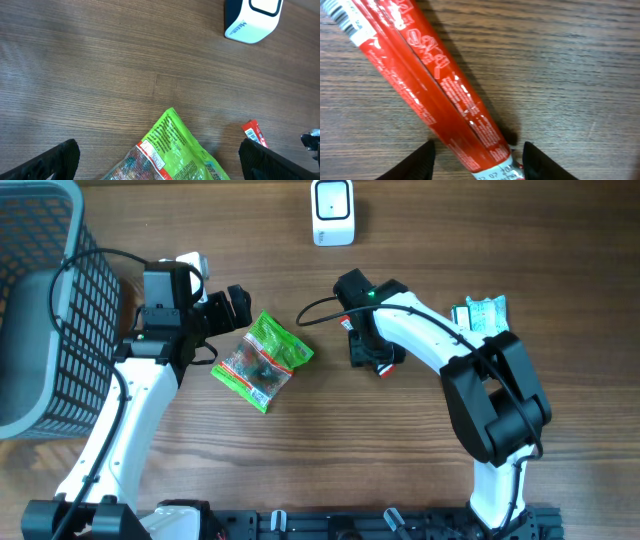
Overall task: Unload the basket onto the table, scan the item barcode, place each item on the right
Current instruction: 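Grasp the red stick with the right gripper and lift it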
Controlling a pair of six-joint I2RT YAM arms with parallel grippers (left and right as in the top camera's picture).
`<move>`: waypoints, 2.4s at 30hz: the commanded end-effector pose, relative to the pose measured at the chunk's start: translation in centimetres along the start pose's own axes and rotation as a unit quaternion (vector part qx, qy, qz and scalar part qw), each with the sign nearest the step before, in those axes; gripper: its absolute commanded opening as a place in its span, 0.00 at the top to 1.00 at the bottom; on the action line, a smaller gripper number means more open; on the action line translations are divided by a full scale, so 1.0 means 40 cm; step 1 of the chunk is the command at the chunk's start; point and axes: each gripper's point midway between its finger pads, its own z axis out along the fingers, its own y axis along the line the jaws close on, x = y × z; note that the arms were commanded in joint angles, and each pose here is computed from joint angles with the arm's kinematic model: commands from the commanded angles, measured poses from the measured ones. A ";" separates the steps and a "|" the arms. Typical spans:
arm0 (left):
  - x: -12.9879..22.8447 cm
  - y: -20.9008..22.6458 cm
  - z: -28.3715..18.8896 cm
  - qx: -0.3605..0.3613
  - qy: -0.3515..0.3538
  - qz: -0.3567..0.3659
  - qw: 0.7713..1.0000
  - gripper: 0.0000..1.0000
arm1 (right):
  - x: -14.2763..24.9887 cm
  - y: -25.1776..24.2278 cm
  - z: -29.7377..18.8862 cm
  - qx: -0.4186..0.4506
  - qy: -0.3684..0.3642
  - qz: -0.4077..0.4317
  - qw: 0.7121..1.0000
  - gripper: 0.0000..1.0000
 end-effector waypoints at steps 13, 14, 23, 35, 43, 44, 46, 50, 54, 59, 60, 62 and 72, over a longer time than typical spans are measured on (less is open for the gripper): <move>-0.014 0.003 -0.009 -0.002 -0.010 0.007 1.000 0.00 | -0.025 -0.011 -0.126 -0.127 -0.021 -0.074 0.989 0.38; -0.014 0.003 -0.009 -0.002 -0.010 0.007 1.000 0.00 | -0.024 -0.010 -0.131 -0.143 -0.018 -0.079 0.986 0.36; -0.014 0.003 -0.009 -0.002 -0.010 0.007 1.000 0.00 | 0.034 -0.020 -0.047 -0.170 0.015 -0.075 0.983 0.51; -0.014 0.003 -0.009 -0.002 -0.010 0.007 1.000 0.00 | 0.029 -0.028 -0.002 -0.159 -0.010 -0.094 0.983 0.58; -0.014 0.003 -0.009 -0.002 -0.010 0.007 1.000 0.00 | -0.004 -0.034 -0.056 -0.164 -0.022 -0.098 0.981 0.53; -0.014 0.003 -0.009 -0.002 -0.010 0.007 1.000 0.00 | -0.005 -0.037 -0.056 -0.164 -0.021 -0.097 0.981 0.53; -0.014 0.003 -0.009 -0.002 -0.010 0.007 1.000 0.00 | -0.001 -0.040 -0.054 -0.162 -0.018 -0.096 0.982 0.51; -0.014 0.003 -0.009 -0.002 -0.010 0.007 1.000 0.00 | -0.011 -0.058 -0.048 -0.139 -0.025 -0.090 0.986 0.52; -0.014 0.003 -0.009 -0.002 -0.010 0.007 1.000 0.00 | -0.010 -0.059 -0.045 -0.138 -0.025 -0.090 0.986 0.55; -0.014 0.003 -0.009 -0.002 -0.010 0.007 1.000 0.00 | 0.008 -0.058 -0.013 -0.137 -0.018 -0.089 0.986 0.57; -0.014 0.003 -0.009 -0.002 -0.010 0.007 1.000 0.00 | 0.014 -0.059 -0.006 -0.137 -0.014 -0.086 0.987 0.59; -0.014 0.003 -0.009 -0.002 -0.010 0.007 1.000 0.00 | 0.030 -0.062 0.014 -0.136 -0.008 -0.078 0.988 0.61; -0.014 0.003 -0.009 -0.002 -0.010 0.007 1.000 0.00 | 0.025 -0.082 0.006 -0.115 -0.019 -0.079 0.990 0.96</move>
